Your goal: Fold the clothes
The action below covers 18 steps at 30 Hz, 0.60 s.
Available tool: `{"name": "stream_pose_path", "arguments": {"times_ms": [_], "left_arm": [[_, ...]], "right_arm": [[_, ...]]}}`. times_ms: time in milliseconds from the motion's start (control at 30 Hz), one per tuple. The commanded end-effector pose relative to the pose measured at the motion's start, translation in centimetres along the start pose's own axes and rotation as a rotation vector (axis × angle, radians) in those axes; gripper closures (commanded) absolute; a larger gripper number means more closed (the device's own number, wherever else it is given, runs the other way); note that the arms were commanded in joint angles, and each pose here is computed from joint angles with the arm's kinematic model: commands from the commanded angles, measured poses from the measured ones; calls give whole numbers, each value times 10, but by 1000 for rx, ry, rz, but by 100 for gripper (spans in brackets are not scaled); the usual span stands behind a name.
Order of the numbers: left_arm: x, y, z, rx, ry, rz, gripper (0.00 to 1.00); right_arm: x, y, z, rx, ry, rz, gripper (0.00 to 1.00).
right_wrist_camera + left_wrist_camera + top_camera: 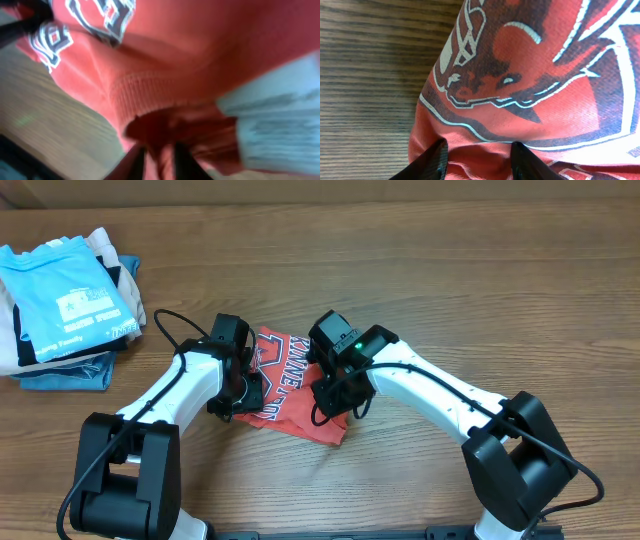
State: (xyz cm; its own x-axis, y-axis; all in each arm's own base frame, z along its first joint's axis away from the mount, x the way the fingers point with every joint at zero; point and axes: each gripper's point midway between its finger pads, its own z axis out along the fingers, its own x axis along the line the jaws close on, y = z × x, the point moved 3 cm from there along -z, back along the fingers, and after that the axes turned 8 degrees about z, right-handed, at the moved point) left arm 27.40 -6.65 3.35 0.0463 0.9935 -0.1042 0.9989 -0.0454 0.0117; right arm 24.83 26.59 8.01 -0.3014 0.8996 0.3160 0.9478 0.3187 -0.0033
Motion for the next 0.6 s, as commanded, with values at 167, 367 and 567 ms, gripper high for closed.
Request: {"name": "stream_pose_path", "arguments": {"times_ms": [167,367,567], "left_arm": [[8,3,2,4,32,-15,55],[8,2,2,11,33,-15,55],[11,-3,2,34,51,-17,61]], "right_arm": [[19,-55,17,217,119,-23,96],[17,-73,19,282,77,-20,91],[6,-72,19,268,4,-16,78]]}}
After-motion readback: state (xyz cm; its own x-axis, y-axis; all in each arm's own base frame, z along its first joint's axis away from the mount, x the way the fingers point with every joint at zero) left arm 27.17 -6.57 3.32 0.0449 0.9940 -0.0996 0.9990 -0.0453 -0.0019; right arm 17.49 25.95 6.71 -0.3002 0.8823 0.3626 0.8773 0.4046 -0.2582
